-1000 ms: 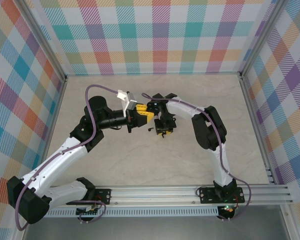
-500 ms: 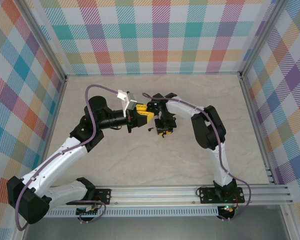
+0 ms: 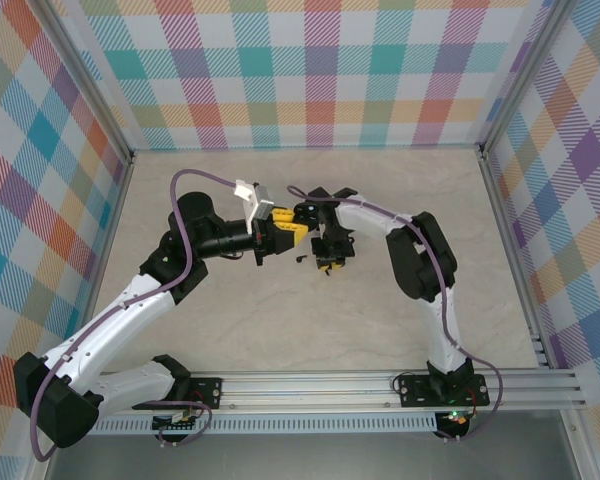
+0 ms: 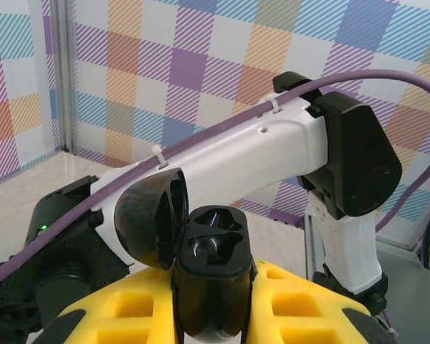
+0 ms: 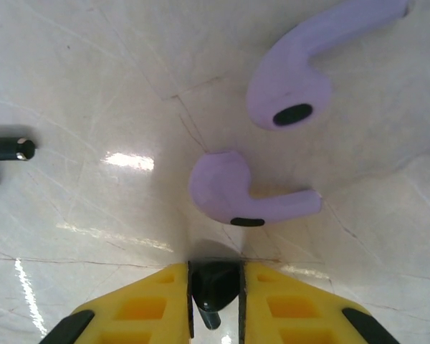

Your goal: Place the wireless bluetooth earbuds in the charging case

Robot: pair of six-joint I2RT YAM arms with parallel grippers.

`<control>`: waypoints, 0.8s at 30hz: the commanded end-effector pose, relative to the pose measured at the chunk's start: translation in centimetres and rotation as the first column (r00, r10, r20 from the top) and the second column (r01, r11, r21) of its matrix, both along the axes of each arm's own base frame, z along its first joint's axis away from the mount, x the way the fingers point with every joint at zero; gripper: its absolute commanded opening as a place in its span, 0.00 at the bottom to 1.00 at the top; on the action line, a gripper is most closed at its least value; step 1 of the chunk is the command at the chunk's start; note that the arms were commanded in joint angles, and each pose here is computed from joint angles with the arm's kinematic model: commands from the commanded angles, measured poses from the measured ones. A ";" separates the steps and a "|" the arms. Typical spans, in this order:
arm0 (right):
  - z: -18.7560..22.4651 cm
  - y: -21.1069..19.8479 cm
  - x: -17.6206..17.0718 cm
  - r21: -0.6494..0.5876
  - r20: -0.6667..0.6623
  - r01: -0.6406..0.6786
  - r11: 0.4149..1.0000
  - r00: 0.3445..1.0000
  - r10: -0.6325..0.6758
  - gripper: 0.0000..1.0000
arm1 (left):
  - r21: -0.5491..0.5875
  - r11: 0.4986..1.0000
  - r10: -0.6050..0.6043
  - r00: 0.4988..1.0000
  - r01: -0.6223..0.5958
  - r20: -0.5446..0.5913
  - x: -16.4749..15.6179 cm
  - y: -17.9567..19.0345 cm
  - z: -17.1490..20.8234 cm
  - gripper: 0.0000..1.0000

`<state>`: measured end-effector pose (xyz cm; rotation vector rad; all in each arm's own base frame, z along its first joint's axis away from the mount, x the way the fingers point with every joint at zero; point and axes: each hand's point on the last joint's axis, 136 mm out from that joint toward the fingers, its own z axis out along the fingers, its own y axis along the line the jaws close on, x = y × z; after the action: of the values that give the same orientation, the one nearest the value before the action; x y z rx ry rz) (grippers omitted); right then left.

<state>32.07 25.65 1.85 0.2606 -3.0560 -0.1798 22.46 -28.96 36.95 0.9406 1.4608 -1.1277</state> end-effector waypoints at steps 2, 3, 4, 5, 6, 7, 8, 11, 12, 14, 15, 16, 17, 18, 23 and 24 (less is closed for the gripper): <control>0.1 -1.0 0.3 0.024 0.032 0.049 0.999 0.998 -0.049 0.20 | -0.016 1.000 -0.020 1.000 0.021 0.005 -0.5 -0.2 0.5 0.11; 0.3 -1.1 0.3 0.040 0.043 0.053 0.998 0.998 -0.054 0.20 | -0.015 1.000 -0.019 1.000 0.019 0.000 -0.4 -0.2 0.5 0.11; 0.5 -1.2 0.4 0.053 0.051 0.061 0.997 0.997 -0.063 0.19 | -0.013 1.000 -0.015 1.000 0.014 -0.007 -0.3 -0.3 0.4 0.11; 0.7 -1.1 0.5 0.072 0.062 0.065 0.995 0.996 -0.069 0.19 | -0.011 1.000 -0.006 1.000 0.006 -0.018 0.0 -0.3 0.2 0.11; 1.0 -1.1 0.6 0.092 0.075 0.069 0.993 0.994 -0.076 0.19 | -0.010 1.000 0.005 1.000 -0.006 -0.028 0.2 -0.3 0.1 0.11; 1.2 -1.2 0.6 0.105 0.089 0.076 0.992 0.992 -0.085 0.19 | -0.010 1.000 0.014 0.999 -0.015 -0.040 0.5 -0.3 0.0 0.11; 1.6 -1.3 0.7 0.123 0.100 0.083 0.989 0.990 -0.096 0.19 | -0.011 1.000 0.023 0.998 -0.024 -0.050 0.7 -0.4 -0.1 0.11; 2.3 -1.3 0.9 0.173 0.132 0.098 0.980 0.984 -0.121 0.19 | -0.013 0.999 0.052 0.995 -0.053 -0.084 1.5 -0.5 -0.6 0.11; 2.7 -1.4 1.0 0.191 0.147 0.102 0.976 0.980 -0.131 0.19 | -0.012 0.998 0.062 0.994 -0.063 -0.092 1.8 -0.5 -0.8 0.11; 3.5 -1.4 1.1 0.231 0.174 0.106 0.967 0.974 -0.148 0.19 | -0.008 0.995 0.101 0.989 -0.103 -0.112 2.6 -0.4 -1.3 0.11; 4.0 -1.5 1.3 0.255 0.191 0.106 0.961 0.969 -0.158 0.19 | -0.005 0.992 0.122 0.986 -0.123 -0.117 3.0 -0.3 -1.5 0.11; 4.6 -1.5 1.4 0.277 0.211 0.104 0.955 0.963 -0.166 0.19 | -0.005 0.989 0.144 0.982 -0.145 -0.123 3.4 -0.2 -1.8 0.11; 5.2 -1.5 1.4 0.299 0.230 0.100 0.949 0.958 -0.173 0.19 | -0.006 0.986 0.166 0.977 -0.168 -0.133 3.8 -0.1 -2.0 0.11; 5.6 -1.6 1.4 0.312 0.243 0.098 0.945 0.953 -0.179 0.19 | -0.005 0.983 0.181 0.973 -0.183 -0.141 4.1 -0.1 -2.3 0.11; 8.9 -2.1 1.5 0.396 0.319 0.074 0.915 0.923 -0.213 0.17 | -0.014 0.974 0.221 0.959 -0.226 -0.177 5.2 -0.1 -3.2 0.11; 9.6 -2.0 1.4 0.415 0.333 0.063 0.907 0.918 -0.216 0.17 | -0.017 0.972 0.227 0.957 -0.234 -0.181 5.4 0.0 -3.3 0.11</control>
<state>32.82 22.92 8.96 0.0867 -3.3447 -0.6934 27.15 -29.02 33.06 0.6960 1.6692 -1.0839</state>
